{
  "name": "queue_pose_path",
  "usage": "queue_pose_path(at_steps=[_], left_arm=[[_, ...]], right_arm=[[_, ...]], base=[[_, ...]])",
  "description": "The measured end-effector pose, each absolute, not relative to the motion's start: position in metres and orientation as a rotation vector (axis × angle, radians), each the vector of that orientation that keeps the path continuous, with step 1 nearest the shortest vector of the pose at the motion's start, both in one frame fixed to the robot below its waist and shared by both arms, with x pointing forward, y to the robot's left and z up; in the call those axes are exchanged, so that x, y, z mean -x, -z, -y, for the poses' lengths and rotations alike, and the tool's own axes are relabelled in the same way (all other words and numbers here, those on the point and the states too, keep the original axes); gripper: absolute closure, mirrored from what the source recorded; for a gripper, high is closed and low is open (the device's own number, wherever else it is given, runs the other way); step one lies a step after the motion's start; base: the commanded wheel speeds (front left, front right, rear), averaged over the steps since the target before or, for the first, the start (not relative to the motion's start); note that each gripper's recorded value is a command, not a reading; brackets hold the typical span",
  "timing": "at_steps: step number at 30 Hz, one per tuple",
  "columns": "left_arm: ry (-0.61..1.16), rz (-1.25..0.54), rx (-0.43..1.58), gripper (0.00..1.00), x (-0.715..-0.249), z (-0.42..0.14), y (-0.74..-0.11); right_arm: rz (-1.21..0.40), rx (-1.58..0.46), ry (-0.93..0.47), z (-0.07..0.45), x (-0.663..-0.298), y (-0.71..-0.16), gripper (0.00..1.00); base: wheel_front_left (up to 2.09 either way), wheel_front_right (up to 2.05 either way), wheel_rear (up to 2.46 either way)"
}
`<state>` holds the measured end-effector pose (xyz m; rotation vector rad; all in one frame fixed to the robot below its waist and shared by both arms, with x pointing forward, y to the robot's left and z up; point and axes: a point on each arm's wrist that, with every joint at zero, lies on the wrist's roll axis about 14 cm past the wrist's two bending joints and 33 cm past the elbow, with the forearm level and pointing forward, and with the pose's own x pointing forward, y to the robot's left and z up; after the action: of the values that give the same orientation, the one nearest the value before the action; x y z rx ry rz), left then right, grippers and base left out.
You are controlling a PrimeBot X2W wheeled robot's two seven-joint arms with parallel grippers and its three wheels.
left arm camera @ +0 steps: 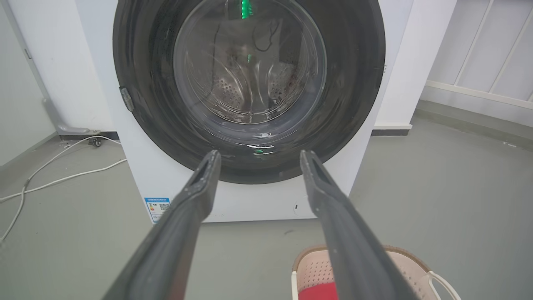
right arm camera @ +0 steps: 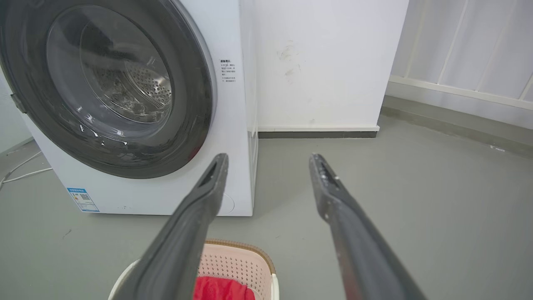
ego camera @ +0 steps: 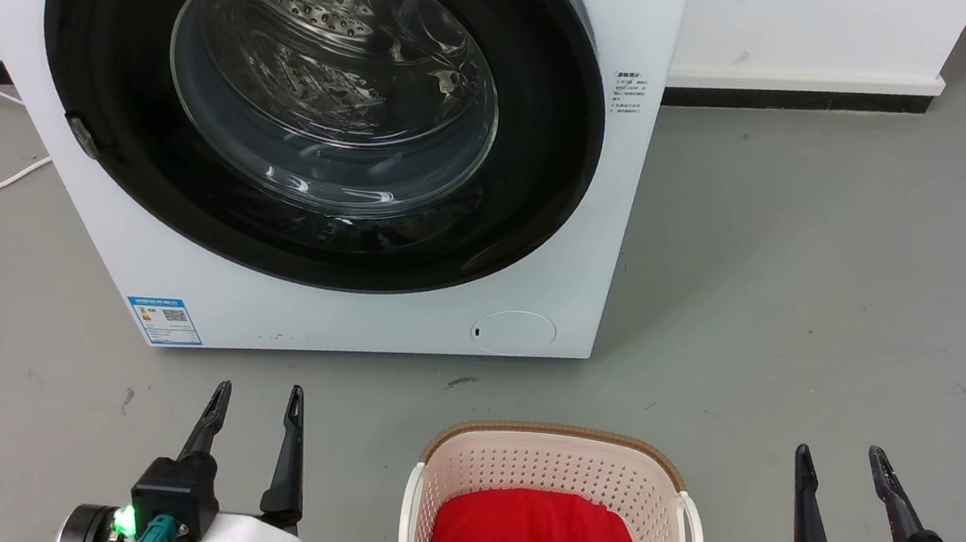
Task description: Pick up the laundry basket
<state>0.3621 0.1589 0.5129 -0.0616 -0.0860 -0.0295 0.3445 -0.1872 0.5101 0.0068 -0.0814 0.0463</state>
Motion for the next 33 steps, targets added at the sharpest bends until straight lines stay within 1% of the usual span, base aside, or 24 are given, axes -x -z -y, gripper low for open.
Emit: queue_pose_path(at_steps=[14,33], left_arm=[[0.037,0.105,-0.011,0.0,-0.3589,-0.1575,-0.5135],[0.032,0.094,0.047,0.0,-0.3587,-0.1615,-0.5102]], right_arm=[[0.102,0.074,-0.066,0.1836,-0.3414,-0.5135,0.0],[0.107,0.031,-0.053,0.1865,-0.3417,-0.5143,0.0]], base=[[0.0,0.0,0.0],[0.0,0.0,0.0]])
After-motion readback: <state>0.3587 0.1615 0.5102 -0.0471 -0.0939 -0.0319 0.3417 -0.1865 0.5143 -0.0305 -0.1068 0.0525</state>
